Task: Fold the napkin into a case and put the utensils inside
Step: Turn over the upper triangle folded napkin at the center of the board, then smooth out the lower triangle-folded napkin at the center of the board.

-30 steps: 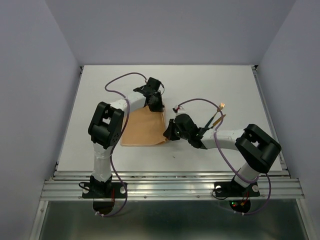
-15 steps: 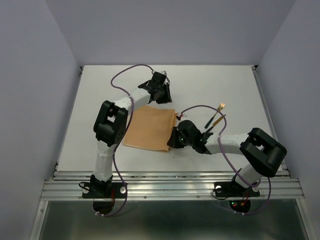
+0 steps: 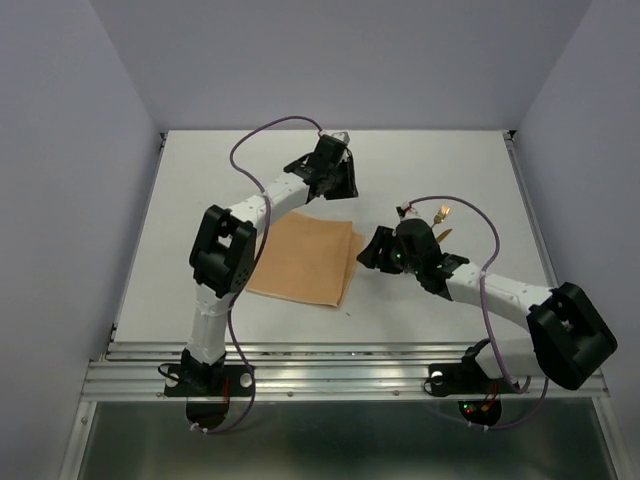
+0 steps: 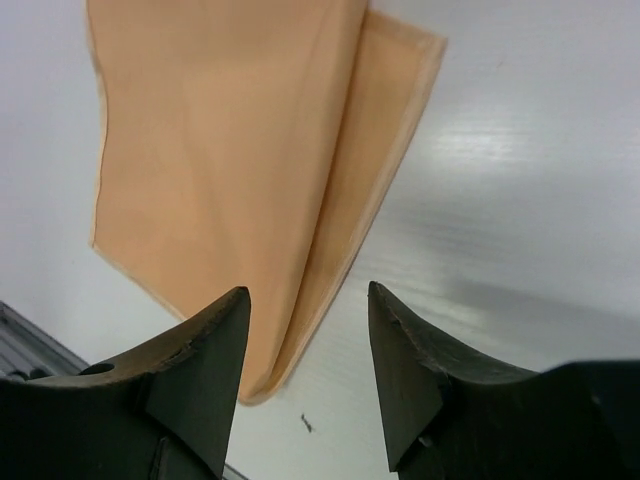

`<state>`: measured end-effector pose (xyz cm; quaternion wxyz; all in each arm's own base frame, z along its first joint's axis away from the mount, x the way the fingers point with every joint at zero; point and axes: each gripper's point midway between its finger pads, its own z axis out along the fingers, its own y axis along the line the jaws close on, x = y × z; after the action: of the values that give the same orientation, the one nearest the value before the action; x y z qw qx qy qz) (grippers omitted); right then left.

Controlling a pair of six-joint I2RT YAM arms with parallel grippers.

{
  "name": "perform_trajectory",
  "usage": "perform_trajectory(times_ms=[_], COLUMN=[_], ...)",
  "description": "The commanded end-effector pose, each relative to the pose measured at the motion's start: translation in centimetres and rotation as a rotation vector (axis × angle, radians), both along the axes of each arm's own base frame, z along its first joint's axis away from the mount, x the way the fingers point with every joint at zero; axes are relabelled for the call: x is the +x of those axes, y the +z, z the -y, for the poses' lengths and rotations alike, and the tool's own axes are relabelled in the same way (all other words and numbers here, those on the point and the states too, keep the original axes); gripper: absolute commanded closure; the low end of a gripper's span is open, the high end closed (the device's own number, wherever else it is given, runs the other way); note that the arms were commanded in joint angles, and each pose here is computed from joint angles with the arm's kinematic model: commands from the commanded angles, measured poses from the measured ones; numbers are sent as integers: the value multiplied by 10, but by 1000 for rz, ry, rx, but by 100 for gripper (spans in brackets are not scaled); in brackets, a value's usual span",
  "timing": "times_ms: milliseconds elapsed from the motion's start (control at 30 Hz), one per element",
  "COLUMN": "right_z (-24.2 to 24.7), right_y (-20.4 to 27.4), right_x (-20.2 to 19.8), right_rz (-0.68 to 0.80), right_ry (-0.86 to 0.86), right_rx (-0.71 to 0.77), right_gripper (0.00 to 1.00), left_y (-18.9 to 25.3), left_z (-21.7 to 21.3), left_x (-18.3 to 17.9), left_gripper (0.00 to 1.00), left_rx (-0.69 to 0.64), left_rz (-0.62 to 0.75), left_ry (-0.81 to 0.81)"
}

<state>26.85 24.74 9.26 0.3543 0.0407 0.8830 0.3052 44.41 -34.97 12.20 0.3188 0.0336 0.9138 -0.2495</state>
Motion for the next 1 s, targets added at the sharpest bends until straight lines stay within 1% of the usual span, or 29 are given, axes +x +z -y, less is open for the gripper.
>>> perform_trajectory(times_ms=[0, 100, 133, 167, 200, 233, 267, 300, 367, 400, 500, 533, 600, 667, 800, 867, 967], right_z=[1, -3, -11, -10, -6, -3, -4, 3, 2, 1, 3, 3, 6, 7, 7, 8, 11], right_y=[16, 20, 19, 17, 13, 0, 0, -4, -20, -19, -31, -32, -38, -44, -58, -64, -66], right_x=[36, 57, 66, 73, 80, 86, 90, 97, 99, 104, 108, 111, 114, 116, 114, 115, 116], right_rz=[-18, -18, -20, -26, -35, -71, -96, -117, -167, -159, -166, -166, -168, -171, -213, -222, -222], right_ry=[0, 18, 36, 30, 16, 2, 1, -22, -19, -15, -9, -10, -10, -7, 4, -2, -14], right_rx=[42, 49, 46, 42, 35, 25, 54, 71, 74, 71, 29, 16, -21, -37, -63, -73, -85], right_gripper=[47, 48, 49, 49, 55, 58, 60, 63, 64, 64, 62, 60, 60, 59, 59, 62, 72], left_y=[83, 72, 79, 77, 70, 67, 62, 58, 52, 47, 43, 36, 35, 23, 13, 0, -8], left_z=[-38, -61, -73, -78, -84, -87, -88, -85, -79, -76, -59, -55, -46, -32, -14, -6, 3], left_x=[7, -1, -1, -3, -9, -10, -13, -18, -24, -25, -30, -30, -30, -35, -36, -38, -38], left_gripper=[56, 56, 56, 57, 57, 57, 58, 59, 59, 59, 59, 59, 59, 59, 58, 58, 58], left_rx=[-33, -17, -30, -31, -22, -13, -2, -8, -9, 1, 14, 26, 38, 55, 78, 102, 134], left_rz=[137, 109, 117, 111, 91, 82, 71, 55, 41, 37, 33, 21, 26, 7, -6, -21, -30], left_ry=[74, 110, 132, 141, 142, 144, 141, 122, 108, 106, 71, 65, 57, 30, 4, -11, -24])
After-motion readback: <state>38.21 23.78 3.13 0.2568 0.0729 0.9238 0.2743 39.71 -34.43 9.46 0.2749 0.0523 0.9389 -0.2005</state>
